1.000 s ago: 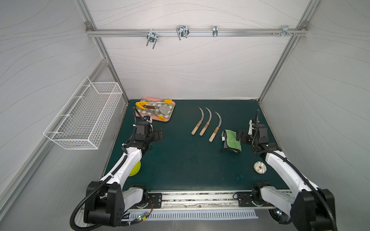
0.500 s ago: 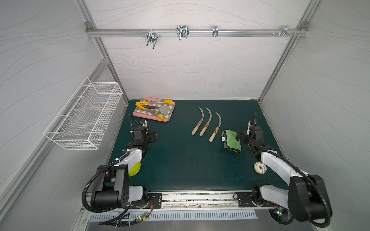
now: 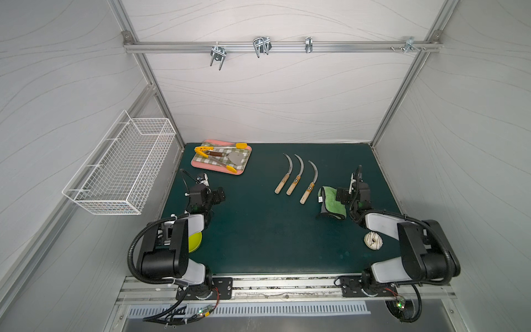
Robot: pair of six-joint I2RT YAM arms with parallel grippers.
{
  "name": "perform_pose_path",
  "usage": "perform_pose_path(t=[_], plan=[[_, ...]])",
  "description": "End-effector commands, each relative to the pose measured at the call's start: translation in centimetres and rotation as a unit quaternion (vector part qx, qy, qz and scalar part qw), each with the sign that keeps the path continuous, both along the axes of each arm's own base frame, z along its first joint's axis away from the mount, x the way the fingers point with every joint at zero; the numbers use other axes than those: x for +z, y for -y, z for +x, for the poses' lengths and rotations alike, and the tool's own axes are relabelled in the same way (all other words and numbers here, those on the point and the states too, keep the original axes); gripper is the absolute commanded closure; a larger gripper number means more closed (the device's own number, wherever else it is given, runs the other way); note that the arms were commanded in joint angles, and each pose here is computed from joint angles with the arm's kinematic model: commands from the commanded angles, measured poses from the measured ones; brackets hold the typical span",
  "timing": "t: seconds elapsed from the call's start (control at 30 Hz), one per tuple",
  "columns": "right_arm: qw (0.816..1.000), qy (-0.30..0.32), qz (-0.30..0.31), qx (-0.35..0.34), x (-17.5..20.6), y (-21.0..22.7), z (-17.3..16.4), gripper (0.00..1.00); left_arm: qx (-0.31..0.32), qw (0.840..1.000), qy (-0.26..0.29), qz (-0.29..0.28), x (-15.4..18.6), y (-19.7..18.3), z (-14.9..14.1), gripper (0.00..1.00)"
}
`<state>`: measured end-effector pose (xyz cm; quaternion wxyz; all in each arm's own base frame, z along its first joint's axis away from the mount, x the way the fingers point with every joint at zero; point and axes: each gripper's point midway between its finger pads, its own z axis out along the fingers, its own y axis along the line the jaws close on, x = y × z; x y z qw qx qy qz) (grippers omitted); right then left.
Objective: Wipe small sickles with rags
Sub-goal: Reset both arms
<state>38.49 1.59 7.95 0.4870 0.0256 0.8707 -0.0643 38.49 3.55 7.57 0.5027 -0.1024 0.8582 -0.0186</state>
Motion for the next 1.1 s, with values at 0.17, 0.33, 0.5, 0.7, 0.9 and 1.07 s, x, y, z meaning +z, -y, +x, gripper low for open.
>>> perform_pose_path(t=[0.17, 0.33, 0.5, 0.7, 0.9, 1.07], plan=[[0.997, 0.069, 0.005, 0.033, 1.1, -0.7, 1.7, 0.01, -0.012, 0.998, 0.062, 0.016, 1.9, 0.1, 1.3, 0.0], [0.995, 0.071, 0.026, 0.059, 0.3, -1.1, 1.6, 0.01, -0.031, 0.997, 0.063, 0.019, 1.5, 0.8, 1.6, 0.0], [0.995, 0.072, 0.028, 0.059, 0.3, -1.0, 1.7, 0.01, -0.031, 0.998, 0.06, 0.02, 1.4, 0.8, 1.5, 0.0], [0.995, 0.073, 0.028, 0.058, 0.3, -1.0, 1.6, 0.01, -0.031, 0.998, 0.054, 0.03, 1.4, 1.1, 1.7, 0.0], [0.995, 0.074, 0.027, 0.059, 0.3, -1.0, 1.6, 0.01, -0.032, 0.998, 0.049, 0.034, 1.2, 1.2, 1.8, 0.0], [0.995, 0.074, 0.027, 0.058, 0.3, -1.0, 1.6, 0.01, -0.032, 0.998, 0.047, 0.038, 1.1, 1.3, 1.9, 0.0]])
